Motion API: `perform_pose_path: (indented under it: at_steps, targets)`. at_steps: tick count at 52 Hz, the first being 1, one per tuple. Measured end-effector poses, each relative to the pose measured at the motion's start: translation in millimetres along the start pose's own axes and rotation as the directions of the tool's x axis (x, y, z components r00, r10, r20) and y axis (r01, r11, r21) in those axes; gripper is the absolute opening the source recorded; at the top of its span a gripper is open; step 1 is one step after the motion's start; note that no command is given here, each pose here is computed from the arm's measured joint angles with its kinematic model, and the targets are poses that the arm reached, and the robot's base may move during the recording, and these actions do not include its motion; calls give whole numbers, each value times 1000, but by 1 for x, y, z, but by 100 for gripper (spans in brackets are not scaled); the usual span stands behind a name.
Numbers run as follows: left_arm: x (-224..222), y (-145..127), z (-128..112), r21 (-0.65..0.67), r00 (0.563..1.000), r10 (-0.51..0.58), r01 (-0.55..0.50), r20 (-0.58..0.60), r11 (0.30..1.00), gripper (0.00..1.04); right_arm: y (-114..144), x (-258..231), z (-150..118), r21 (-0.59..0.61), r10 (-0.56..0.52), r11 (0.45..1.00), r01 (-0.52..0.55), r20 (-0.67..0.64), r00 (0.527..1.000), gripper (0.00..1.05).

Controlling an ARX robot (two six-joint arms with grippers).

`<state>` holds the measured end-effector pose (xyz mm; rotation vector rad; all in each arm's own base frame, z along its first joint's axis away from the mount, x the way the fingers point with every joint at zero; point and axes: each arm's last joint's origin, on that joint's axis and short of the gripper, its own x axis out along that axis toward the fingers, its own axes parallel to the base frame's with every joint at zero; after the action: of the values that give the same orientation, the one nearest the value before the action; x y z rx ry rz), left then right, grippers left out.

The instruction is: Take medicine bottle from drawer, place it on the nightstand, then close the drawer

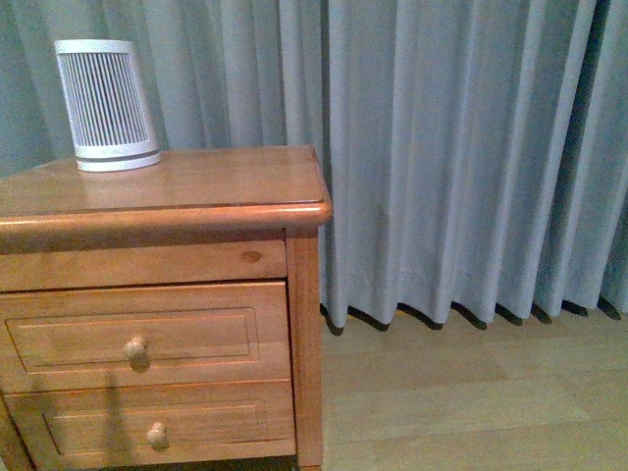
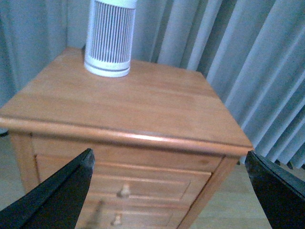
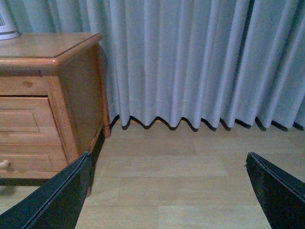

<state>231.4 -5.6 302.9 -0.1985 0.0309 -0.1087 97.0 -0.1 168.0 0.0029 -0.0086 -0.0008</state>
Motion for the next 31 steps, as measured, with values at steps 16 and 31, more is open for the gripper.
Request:
perform_pose_path:
  at_steps: [16,31]
  targets:
    - [130,-2,-123,84,974,54,-36,-221,996,98,0,0,0,0,0,1000,0,0,1000,98]
    - [161,4,-225,123,932,174,-141,-317,982,98,0,0,0,0,0,1000,0,0,1000,98]
